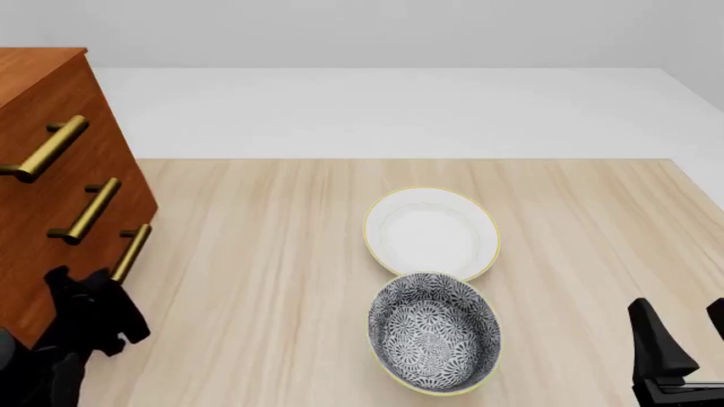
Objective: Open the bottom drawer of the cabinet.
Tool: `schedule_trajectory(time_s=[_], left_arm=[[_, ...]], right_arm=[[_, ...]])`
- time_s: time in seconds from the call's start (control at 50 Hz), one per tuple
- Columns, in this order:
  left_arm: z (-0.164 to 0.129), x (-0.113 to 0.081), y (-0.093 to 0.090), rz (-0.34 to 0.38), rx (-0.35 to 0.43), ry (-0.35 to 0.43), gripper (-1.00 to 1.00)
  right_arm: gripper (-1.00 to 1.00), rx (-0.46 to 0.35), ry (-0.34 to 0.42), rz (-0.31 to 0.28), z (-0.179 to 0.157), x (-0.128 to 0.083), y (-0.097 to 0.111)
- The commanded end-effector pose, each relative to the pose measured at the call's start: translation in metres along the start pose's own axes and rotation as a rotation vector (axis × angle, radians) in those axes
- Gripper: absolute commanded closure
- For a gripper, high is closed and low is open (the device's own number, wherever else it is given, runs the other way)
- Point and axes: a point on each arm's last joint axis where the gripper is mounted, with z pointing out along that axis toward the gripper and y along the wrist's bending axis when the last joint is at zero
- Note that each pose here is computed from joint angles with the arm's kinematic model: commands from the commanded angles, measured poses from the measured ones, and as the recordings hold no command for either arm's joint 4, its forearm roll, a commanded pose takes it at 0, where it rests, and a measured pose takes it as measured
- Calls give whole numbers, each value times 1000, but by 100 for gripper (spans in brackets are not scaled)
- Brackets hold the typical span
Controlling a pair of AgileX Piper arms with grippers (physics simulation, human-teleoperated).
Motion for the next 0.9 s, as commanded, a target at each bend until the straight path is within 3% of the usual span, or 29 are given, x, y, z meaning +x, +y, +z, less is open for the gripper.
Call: schedule_trajectory(time_s=[0.02, 0.9], left_arm=[[-6, -6, -2, 10, 11, -26, 100], [-17, -22, -5, 8, 24, -96, 100]], right_arm=[[-100, 0, 0, 0, 0, 0, 0], [-100, 0, 0, 0, 0, 0, 0]])
